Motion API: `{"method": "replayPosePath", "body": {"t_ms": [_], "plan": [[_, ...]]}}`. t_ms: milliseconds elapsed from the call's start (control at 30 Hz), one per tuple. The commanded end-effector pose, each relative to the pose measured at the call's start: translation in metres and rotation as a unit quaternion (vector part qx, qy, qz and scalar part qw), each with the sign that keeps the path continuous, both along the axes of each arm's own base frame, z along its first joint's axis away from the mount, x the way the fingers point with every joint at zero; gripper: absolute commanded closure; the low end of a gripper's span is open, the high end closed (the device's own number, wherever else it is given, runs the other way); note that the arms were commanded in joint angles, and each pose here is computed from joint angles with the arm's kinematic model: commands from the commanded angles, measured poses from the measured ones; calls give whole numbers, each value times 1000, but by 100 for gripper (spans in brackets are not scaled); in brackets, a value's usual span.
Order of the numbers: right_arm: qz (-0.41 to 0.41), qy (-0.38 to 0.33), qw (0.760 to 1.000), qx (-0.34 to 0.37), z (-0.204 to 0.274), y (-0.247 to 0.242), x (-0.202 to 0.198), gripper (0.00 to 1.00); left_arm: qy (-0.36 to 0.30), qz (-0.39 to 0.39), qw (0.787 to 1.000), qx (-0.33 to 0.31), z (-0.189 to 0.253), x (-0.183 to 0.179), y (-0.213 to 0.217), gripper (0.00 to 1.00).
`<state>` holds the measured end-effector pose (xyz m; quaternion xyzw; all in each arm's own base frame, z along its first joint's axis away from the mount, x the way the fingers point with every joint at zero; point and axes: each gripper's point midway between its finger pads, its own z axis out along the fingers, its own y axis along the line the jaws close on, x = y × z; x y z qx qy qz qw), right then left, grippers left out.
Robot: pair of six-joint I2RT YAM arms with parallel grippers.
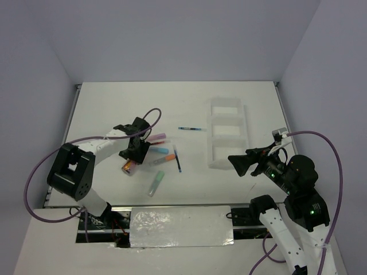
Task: Sort the stationery into containers
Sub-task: Pick up the stationery from the center of the board.
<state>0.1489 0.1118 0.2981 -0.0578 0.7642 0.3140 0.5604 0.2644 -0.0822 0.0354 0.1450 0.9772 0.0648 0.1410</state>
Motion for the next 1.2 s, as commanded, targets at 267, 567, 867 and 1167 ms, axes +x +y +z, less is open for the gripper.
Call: {"method": "replayPosePath", "body": {"t_ms": [267, 567, 867, 1167], "plan": [[-2, -22, 1000, -3, 16, -2, -2, 0, 25, 24, 999, 16, -9, -3, 4, 83], [4, -10, 1000, 2, 6, 4, 11, 0, -127, 78, 989, -24, 93, 21, 7, 100], [103, 4, 991, 82, 0, 45, 18, 0, -293, -57, 856, -422, 264, 15, -122, 100], [283, -55, 947, 139, 25, 105, -8, 0, -268, -137, 682, -667, 346, -35, -217, 100]]}}
